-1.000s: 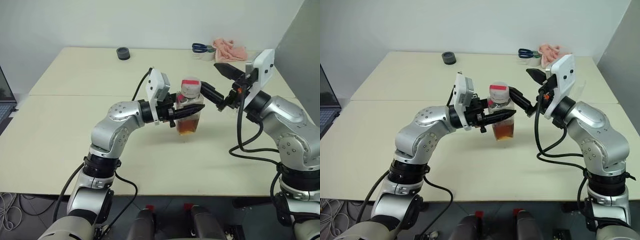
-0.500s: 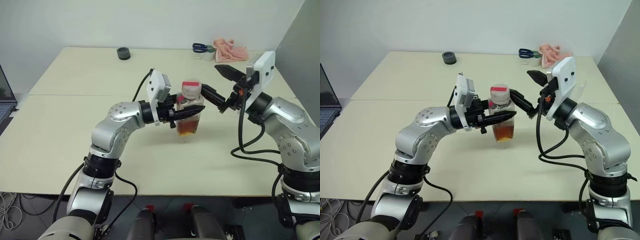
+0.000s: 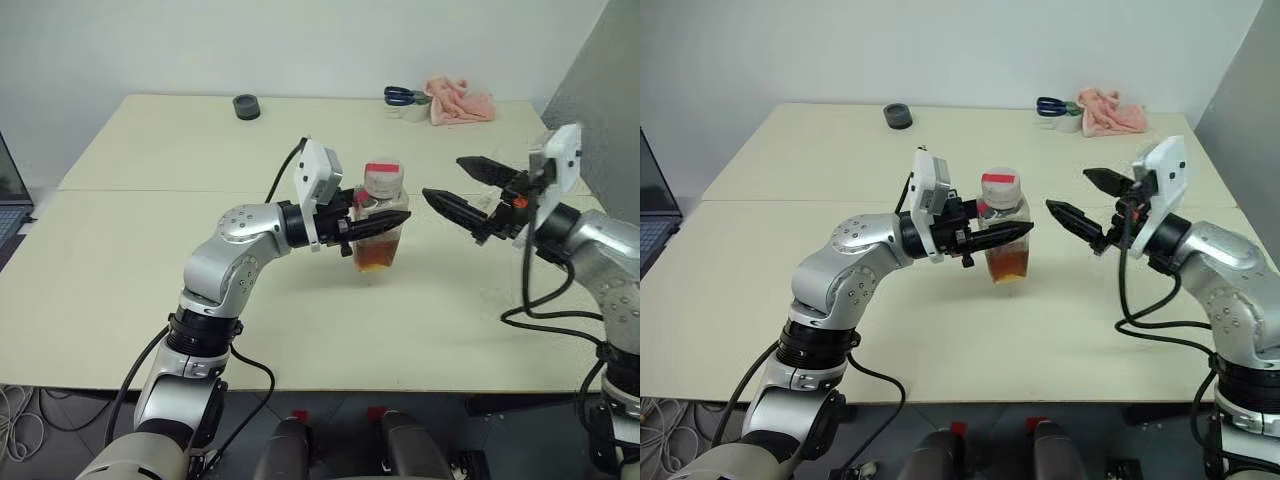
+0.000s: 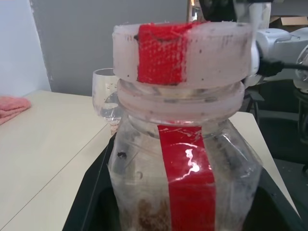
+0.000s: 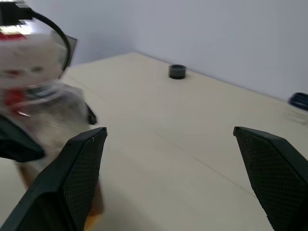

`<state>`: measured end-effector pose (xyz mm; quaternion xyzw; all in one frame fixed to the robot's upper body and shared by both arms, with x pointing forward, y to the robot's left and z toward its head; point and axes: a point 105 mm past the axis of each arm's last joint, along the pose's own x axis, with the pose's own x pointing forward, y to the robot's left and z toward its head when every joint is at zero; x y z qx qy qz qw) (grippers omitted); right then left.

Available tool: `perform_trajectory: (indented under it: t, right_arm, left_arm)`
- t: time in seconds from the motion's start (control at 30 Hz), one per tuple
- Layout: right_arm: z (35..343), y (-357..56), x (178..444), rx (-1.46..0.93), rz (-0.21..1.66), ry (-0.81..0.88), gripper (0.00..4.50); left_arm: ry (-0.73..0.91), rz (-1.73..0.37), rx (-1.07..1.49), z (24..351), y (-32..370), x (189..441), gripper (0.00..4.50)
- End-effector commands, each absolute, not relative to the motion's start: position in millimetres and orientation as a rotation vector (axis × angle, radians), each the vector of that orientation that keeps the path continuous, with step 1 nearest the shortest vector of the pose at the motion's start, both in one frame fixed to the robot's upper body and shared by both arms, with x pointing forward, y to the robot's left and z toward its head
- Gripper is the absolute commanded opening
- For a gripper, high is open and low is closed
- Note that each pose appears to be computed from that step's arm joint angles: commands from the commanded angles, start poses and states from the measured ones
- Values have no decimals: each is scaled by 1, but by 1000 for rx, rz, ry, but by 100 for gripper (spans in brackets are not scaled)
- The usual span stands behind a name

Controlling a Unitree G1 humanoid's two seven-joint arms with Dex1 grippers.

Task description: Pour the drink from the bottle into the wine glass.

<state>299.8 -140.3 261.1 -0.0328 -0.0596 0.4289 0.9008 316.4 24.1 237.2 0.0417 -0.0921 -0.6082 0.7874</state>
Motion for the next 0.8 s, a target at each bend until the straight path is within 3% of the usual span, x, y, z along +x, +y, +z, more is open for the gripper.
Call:
perform_trajectory:
  t: [0.03,0.17,0.47,0.8]
  right_arm:
    - [280,-131,274,-37,1046,-140,448]
    - [281,-122,266,-32,1129,-99,448]
    - [301,-87,279,-5,1172,-208,448]
    - [297,-77,284,-22,1204,-220,448]
  left_arm:
    - [-290,-1329,116,255,23,308,198]
    - [-291,-1330,115,255,22,308,198]
    - [-290,-1330,118,257,22,309,198]
    - [-290,-1319,123,258,23,309,198]
